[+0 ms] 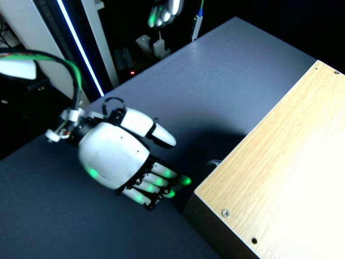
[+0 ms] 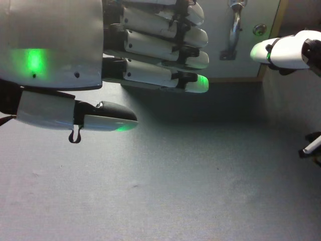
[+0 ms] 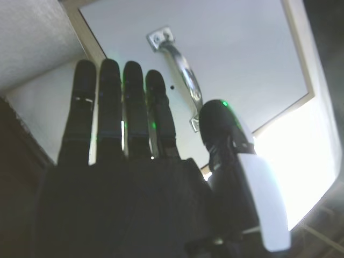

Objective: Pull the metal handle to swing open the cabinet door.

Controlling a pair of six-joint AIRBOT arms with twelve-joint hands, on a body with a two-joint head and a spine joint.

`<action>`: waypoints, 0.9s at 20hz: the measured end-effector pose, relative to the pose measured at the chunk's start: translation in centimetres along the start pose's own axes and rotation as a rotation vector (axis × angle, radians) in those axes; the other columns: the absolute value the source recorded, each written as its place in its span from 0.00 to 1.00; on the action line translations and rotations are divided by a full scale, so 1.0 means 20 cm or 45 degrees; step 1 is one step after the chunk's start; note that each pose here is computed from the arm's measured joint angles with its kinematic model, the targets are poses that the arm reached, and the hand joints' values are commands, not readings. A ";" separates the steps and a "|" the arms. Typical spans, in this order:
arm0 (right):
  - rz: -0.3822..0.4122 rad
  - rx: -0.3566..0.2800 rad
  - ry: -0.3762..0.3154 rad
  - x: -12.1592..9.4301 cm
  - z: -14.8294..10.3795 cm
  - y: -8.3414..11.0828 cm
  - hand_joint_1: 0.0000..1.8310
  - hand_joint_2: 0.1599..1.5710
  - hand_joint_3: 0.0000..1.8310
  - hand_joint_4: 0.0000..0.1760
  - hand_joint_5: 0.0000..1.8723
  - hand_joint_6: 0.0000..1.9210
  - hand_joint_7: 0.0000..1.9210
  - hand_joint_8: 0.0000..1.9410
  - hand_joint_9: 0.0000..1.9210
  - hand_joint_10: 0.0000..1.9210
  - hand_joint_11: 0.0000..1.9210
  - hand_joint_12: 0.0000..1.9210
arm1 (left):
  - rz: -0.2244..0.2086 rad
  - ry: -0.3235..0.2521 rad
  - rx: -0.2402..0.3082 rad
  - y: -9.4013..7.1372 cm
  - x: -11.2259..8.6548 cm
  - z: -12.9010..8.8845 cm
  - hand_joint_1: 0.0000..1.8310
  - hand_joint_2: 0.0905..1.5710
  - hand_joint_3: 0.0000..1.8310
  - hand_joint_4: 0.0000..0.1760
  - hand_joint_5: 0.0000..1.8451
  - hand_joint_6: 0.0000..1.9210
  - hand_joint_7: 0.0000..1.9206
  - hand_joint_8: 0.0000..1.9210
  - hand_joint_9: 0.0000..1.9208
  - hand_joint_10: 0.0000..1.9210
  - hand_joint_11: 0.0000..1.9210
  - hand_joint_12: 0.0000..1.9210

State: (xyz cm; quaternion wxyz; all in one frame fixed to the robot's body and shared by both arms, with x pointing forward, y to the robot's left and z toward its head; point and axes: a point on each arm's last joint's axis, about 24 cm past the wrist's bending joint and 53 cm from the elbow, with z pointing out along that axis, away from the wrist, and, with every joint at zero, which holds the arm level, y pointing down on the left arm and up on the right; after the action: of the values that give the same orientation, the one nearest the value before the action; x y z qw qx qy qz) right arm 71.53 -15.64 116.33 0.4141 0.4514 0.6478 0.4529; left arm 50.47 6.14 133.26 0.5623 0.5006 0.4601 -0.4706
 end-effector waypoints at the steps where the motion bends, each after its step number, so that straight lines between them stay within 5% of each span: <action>1: 0.029 0.002 -0.019 -0.01 0.01 0.01 0.00 1.00 0.05 0.00 0.19 0.00 0.20 0.00 0.18 0.00 0.00 0.47 | 0.000 0.000 0.000 0.00 0.00 0.00 0.00 1.00 0.03 0.00 0.23 0.00 0.22 0.00 0.20 0.00 0.02 0.39; 18: 0.203 0.013 -0.046 0.01 0.08 0.02 0.00 1.00 0.06 0.00 0.19 0.00 0.20 0.00 0.18 0.00 0.00 0.47 | 0.000 0.000 0.000 0.00 0.00 0.00 0.00 1.00 0.04 0.00 0.23 0.00 0.22 0.00 0.20 0.00 0.02 0.39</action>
State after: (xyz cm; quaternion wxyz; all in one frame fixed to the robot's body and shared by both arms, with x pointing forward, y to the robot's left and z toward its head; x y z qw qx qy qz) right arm 73.07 -15.02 116.30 0.3861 0.5118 0.6043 0.4730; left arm 50.48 6.14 133.26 0.5625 0.5006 0.4601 -0.4704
